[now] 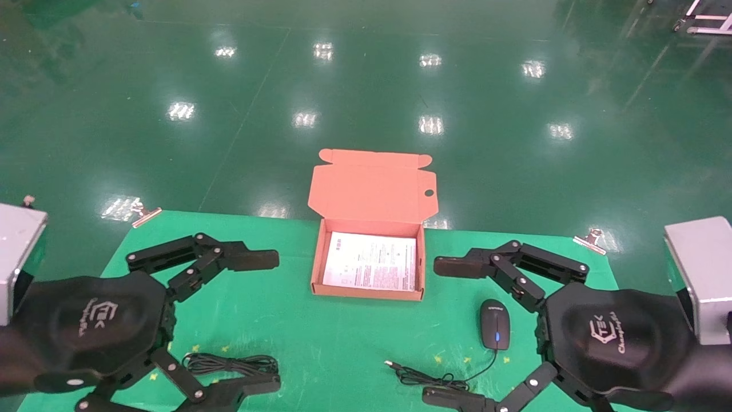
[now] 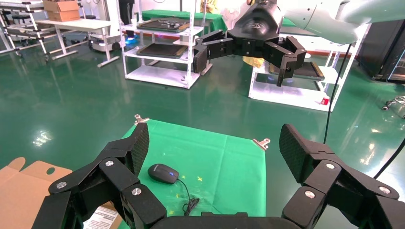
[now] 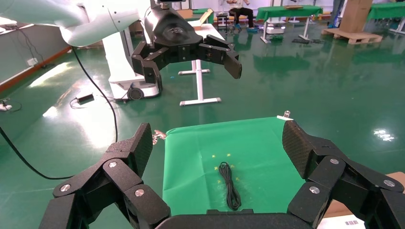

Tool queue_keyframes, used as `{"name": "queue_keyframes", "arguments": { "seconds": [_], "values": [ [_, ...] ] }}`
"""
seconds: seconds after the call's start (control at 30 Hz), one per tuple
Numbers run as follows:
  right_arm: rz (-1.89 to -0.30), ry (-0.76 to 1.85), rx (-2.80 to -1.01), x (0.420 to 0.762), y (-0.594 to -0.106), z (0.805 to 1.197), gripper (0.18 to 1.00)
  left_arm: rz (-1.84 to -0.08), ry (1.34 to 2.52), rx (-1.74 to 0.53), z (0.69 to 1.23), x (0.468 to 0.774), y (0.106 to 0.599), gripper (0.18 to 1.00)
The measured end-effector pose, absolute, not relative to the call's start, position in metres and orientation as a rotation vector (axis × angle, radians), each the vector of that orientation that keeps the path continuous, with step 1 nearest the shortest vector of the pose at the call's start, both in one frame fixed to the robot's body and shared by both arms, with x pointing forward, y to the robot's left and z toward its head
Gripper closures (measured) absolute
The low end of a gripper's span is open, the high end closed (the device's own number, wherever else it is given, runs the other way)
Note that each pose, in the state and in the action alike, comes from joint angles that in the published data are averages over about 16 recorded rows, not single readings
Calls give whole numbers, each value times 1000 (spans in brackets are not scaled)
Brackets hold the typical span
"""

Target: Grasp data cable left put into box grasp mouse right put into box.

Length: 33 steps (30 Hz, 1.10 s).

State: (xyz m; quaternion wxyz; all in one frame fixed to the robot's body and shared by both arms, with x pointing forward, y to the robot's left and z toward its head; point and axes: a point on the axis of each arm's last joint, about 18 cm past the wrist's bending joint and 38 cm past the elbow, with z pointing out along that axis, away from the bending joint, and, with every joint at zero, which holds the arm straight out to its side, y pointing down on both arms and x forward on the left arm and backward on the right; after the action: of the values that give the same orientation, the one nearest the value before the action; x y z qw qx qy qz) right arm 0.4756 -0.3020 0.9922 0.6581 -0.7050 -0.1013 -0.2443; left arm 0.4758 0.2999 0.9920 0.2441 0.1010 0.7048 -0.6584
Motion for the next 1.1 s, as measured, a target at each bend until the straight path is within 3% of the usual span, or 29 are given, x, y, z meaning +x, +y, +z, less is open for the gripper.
{"name": "queue_keyframes", "arguments": {
  "seconds": [0.7, 1.1],
  "values": [
    [-561, -233, -1609, 476, -302, 991, 178, -1782, 1937, 275, 991, 477, 299, 184],
    [-645, -312, -1754, 484, -296, 982, 178, -1583, 2094, 273, 978, 495, 290, 184]
  ]
}}
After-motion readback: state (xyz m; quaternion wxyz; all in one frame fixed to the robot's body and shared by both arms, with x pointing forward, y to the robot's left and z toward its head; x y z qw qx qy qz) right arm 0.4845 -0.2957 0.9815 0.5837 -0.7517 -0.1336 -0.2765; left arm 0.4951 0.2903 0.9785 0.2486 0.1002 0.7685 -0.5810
